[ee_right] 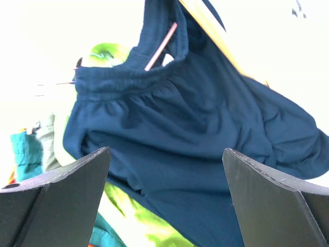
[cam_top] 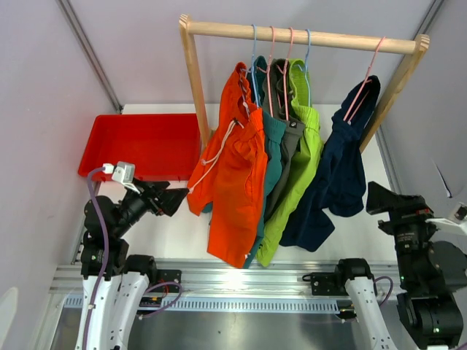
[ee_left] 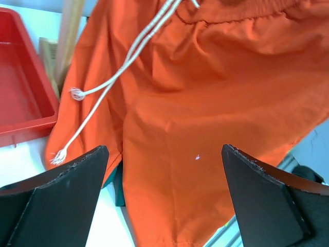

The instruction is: Remove the shorts from the hanger

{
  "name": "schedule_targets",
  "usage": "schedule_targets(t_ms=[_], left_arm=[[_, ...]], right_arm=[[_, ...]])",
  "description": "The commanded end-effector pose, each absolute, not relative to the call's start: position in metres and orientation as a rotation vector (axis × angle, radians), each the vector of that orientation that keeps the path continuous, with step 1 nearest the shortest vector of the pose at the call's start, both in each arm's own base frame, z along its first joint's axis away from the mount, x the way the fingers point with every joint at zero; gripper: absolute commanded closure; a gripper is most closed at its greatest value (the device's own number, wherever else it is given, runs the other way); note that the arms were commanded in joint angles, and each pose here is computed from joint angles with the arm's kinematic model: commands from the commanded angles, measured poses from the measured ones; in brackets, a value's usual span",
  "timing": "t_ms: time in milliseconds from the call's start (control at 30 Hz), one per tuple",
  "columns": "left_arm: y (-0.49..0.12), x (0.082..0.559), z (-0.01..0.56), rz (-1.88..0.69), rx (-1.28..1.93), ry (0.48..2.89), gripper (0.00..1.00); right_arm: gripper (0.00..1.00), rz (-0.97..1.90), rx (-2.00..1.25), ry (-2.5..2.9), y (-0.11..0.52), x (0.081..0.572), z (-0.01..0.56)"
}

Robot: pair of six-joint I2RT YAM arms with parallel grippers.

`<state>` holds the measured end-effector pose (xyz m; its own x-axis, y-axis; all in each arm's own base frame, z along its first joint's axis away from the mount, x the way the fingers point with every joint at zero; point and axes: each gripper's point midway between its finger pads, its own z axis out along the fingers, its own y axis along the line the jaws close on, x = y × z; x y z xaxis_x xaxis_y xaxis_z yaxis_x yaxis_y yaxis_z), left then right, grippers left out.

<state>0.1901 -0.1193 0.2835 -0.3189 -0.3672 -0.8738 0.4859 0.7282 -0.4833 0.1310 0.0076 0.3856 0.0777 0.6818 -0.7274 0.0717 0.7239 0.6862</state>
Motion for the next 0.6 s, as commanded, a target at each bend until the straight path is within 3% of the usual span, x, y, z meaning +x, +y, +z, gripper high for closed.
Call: schedule_targets(t_ms=[0,167,333,367,433,467,567], left_arm=[[-0.126,0.187,0.291,-0.894,0.136,1.669,0.01],[-0.144,0.182,0.291,-1.056,0.181,1.651,0.01],[-0.147,0.192,0.287,-1.130,0.105,1.672,0.01],[-0.142,0.190,0.317,-1.078,0.118,1.613,0.01],[-0.133,0.198,0.324,-0.991,0.082,1.648,0.01],[-0.126,0.196,0.369,-0.929,0.086,1.571,0.01],[-0.124,0.217,0.402,-0.865,0.076,1.574,0.01]], right_arm=[[0.01,0.451,0.614,1.469,0.005,0.117,0.389],[0.01,0.501,0.594,1.289,0.000,0.089,0.411],[0.15,0.444,0.631,1.112,-0.022,0.077,0.414],[0.09,0.430,0.611,1.141,-0.020,0.082,0.412],[0.02,0.417,0.582,1.242,-0.012,0.104,0.403],[0.00,0.443,0.546,1.306,-0.001,0.114,0.397],[0.01,0.497,0.513,1.446,0.019,0.144,0.377]])
